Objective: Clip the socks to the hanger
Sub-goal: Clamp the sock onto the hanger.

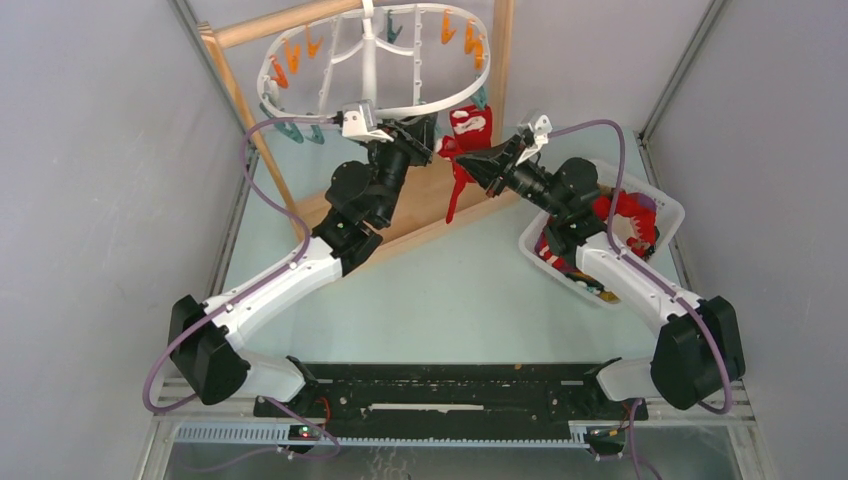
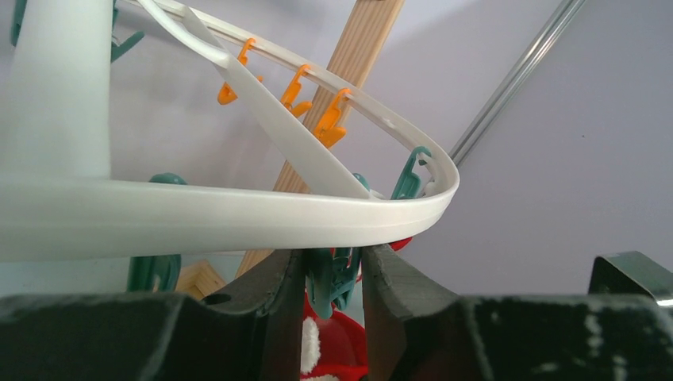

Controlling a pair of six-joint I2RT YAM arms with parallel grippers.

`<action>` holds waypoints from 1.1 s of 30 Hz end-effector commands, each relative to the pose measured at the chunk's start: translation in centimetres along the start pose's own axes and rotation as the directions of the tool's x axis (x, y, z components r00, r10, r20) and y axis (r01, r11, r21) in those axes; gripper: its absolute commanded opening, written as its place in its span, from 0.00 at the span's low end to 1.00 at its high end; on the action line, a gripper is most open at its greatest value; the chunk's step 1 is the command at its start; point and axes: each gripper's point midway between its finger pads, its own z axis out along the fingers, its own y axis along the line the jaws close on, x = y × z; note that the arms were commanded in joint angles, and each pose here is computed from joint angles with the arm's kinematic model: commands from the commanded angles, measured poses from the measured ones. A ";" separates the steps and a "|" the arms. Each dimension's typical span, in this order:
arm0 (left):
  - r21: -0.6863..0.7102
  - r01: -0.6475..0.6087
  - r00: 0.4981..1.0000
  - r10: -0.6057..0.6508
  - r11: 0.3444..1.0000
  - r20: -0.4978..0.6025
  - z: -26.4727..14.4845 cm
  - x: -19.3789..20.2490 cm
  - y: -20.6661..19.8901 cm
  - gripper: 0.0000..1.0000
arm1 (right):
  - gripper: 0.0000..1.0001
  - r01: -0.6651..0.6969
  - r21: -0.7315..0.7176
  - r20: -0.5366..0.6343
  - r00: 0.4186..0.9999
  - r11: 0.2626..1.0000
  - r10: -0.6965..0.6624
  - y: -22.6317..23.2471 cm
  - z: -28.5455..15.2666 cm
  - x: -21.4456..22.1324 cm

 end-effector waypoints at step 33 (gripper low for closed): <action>0.032 0.092 0.995 -0.093 0.995 0.031 0.3 -3.5 -1.5 0.10 | 0.00 -0.010 -0.018 0.109 0.994 1.000 0.012 -0.5 3.1 -4.3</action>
